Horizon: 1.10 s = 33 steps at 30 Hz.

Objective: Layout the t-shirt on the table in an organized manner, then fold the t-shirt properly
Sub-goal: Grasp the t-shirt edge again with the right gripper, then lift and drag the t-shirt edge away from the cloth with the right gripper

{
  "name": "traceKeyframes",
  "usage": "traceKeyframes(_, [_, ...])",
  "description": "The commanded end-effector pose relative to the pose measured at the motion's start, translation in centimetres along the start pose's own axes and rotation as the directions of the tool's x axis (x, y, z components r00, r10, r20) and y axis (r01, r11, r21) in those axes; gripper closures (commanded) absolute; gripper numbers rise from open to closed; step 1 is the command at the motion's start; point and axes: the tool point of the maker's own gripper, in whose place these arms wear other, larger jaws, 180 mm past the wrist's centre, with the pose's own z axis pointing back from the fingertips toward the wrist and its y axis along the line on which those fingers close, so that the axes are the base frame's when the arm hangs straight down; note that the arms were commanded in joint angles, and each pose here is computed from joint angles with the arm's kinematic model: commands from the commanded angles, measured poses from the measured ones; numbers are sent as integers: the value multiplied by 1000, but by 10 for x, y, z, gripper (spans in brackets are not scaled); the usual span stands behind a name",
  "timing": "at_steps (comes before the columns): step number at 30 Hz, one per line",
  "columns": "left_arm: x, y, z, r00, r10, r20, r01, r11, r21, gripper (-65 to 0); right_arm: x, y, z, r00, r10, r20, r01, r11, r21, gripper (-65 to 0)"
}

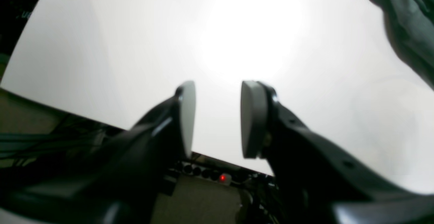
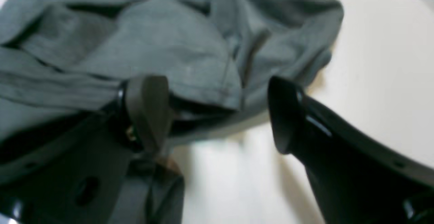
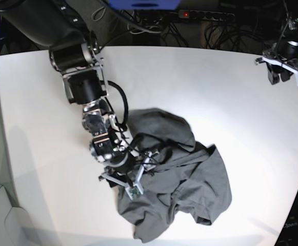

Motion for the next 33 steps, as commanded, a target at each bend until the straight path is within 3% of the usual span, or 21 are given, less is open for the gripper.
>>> traceKeyframes(1, [11,0,3,999,-14,37,14,1000,-1,-217,30,-5,1,997,7,72,-7,1000,-7,-455])
traceKeyframes(17, [16,-2,0,999,-10,53,10,1000,-6,-217,16,1,-11,996,-15,92,13,1000,19,-442])
traceKeyframes(29, [17,-1,0,998,-10,54,10,1000,-5,-217,35,5,-19,992,-21,125,17,999,39,-233])
traceKeyframes(33, [17,-1,0,998,-10,55,10,1000,-4,-217,37,7,-19,992,-21,126,16,999,40,-94])
